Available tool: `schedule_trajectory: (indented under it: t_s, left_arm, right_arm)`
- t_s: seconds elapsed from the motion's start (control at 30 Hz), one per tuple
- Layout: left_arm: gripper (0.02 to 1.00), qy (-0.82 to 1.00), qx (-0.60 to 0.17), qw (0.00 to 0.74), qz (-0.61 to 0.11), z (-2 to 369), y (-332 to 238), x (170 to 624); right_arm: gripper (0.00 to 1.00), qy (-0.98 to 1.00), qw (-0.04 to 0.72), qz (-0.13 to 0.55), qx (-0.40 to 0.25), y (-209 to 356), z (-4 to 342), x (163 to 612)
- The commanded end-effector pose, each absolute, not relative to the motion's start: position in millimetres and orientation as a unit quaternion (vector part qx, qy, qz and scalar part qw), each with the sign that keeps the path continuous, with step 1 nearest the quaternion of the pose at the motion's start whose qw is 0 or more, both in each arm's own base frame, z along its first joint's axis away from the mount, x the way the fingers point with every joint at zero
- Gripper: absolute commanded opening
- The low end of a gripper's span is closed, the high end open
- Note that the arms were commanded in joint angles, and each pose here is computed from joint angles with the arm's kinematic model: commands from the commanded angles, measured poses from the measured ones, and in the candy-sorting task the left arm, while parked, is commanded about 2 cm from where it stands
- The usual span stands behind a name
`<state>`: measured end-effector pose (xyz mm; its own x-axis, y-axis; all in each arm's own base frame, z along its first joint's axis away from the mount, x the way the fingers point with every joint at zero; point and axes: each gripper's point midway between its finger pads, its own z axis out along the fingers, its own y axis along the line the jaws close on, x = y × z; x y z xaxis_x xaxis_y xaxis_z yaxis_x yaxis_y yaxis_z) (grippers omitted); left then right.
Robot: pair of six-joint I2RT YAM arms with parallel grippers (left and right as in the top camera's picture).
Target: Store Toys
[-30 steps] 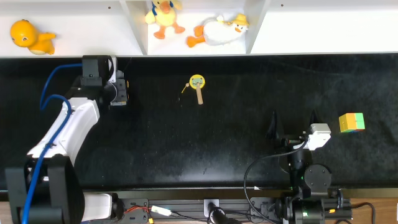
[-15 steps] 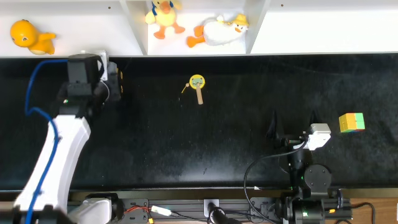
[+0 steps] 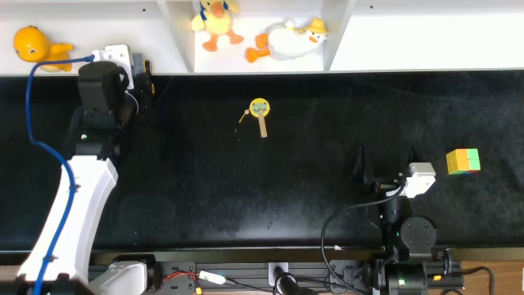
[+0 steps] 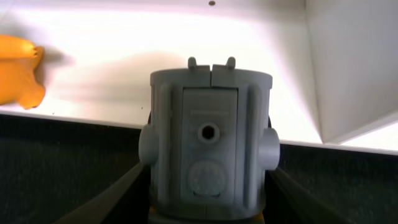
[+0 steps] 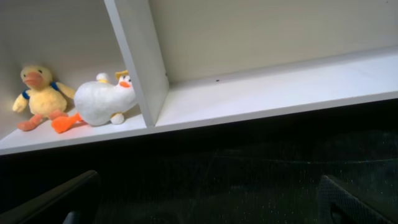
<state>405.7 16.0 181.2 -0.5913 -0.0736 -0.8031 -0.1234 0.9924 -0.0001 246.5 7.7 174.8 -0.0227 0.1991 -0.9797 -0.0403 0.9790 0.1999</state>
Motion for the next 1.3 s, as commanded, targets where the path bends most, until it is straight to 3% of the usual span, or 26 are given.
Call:
schedule_trajectory:
  t_s: [0.03,0.33,0.6,1.03,1.3]
  left_arm:
    - [0.198,0.887,-0.064,0.456,0.034,179,20,422]
    - [0.189,0.877,-0.068,0.474,0.038,168,25,445]
    - [0.189,0.858,-0.090,0.503,0.047,181,47,454]
    - [0.183,0.854,-0.057,0.516,0.032,176,48,471]
    - [0.183,0.842,-0.047,0.536,0.038,194,49,482]
  right_arm:
    - [0.996,0.709,0.698,0.083,0.061,5,172,247]
    - [0.996,0.709,0.698,0.083,0.061,5,172,247]
    - [0.996,0.709,0.698,0.083,0.061,5,172,247]
    - [0.996,0.709,0.698,0.083,0.061,5,172,247]
    - [0.996,0.709,0.698,0.083,0.061,5,172,247]
